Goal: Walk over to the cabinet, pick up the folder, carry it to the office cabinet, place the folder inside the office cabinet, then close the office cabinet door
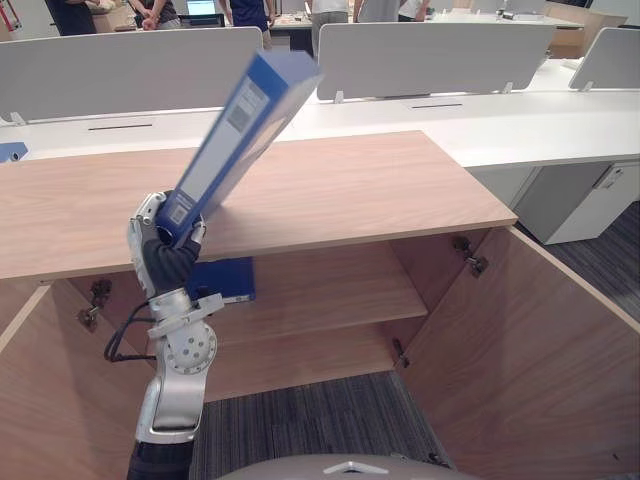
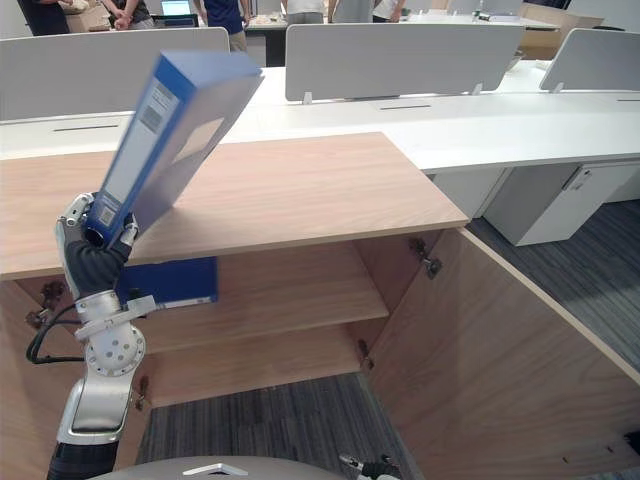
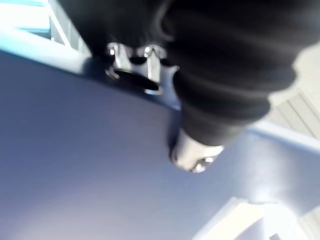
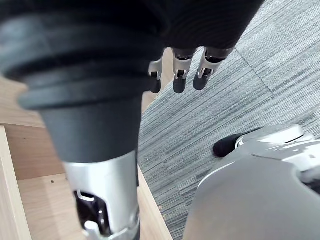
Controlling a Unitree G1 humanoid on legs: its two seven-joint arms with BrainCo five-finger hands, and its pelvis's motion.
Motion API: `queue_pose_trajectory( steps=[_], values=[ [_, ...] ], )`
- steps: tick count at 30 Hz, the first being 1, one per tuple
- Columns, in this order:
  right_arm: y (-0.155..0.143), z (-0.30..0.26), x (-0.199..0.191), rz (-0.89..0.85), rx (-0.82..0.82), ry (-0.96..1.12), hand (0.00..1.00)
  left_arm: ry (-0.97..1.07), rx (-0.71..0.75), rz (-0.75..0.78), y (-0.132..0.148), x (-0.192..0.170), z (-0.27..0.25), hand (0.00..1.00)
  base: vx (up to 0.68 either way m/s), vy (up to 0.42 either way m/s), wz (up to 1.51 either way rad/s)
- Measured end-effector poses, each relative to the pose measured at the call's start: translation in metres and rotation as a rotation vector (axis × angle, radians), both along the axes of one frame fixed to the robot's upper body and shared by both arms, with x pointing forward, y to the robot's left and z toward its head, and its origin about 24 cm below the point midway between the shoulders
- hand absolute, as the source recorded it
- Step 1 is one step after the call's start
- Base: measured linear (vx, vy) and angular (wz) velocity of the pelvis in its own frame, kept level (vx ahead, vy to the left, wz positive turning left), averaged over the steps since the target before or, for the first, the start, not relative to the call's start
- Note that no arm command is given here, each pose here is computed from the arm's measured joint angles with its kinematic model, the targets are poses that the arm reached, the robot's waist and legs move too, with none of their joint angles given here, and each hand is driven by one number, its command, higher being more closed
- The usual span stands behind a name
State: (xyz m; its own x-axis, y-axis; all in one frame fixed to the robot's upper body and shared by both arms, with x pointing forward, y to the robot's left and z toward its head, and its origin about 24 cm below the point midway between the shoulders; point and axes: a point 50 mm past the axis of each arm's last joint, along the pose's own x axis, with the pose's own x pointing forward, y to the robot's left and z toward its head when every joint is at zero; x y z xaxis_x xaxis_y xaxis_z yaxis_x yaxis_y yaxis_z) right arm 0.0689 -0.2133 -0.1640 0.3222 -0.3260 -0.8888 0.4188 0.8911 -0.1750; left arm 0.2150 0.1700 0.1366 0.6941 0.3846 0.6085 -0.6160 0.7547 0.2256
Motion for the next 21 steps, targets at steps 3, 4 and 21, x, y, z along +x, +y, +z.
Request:
queue_pose_trajectory(
  steps=[3, 4, 21],
  values=[
    [0.001, 0.001, 0.000, 0.010, -0.019, -0.008, 0.00, -0.060, -0.047, -0.047, -0.009, -0.004, 0.009, 1.00, -0.03, -0.002, 0.00],
    [0.001, 0.001, 0.002, 0.015, -0.020, -0.014, 0.00, -0.075, -0.057, -0.057, -0.011, -0.005, 0.011, 1.00, -0.04, -0.003, -0.01],
    [0.018, 0.072, 0.085, -0.047, -0.038, -0.599, 0.00, -0.105, -0.364, -0.390, -0.049, -0.022, 0.011, 1.00, -0.01, -0.001, -0.05]
  ],
)
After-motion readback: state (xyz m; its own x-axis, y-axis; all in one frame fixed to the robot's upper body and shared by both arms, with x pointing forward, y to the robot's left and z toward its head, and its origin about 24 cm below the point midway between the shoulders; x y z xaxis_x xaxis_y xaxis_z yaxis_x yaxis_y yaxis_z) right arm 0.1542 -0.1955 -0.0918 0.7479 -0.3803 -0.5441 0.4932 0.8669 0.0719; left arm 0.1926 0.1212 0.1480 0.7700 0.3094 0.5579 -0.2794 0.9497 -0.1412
